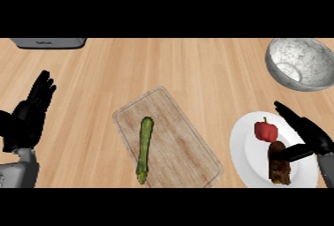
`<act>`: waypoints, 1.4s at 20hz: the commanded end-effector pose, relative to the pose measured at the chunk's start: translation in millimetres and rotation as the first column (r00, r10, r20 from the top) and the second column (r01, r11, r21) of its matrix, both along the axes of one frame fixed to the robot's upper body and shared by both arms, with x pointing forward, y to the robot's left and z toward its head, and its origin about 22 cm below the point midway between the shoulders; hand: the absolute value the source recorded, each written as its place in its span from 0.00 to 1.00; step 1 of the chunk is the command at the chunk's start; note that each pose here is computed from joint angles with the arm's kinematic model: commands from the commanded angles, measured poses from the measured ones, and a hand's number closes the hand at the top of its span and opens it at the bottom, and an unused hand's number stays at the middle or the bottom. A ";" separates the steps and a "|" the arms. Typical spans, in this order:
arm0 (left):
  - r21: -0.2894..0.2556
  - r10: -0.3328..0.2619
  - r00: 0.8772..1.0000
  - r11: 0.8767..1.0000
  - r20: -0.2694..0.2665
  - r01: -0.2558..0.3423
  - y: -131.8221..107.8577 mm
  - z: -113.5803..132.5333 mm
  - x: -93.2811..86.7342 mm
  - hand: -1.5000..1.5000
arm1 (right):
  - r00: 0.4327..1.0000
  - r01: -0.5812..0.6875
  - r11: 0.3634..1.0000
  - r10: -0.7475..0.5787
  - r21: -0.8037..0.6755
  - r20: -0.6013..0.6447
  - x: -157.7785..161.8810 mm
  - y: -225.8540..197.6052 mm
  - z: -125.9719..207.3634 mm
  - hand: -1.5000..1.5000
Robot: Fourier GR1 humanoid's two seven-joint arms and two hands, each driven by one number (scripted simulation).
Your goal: Pick the bell pepper from the plate and place it in the bowl
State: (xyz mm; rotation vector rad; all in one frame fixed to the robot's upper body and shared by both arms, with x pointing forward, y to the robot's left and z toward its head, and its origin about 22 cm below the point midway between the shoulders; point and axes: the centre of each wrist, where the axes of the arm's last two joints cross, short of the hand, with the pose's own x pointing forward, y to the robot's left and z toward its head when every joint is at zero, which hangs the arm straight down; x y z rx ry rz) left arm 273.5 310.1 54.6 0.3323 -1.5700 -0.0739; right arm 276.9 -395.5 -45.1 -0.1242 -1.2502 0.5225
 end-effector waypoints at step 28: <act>0.001 -0.084 0.996 0.996 0.009 0.084 -24.4 15.9 19.7 0.50 | 0.991 0.052 0.693 0.053 -0.720 0.123 114.4 84.3 79.9 1.00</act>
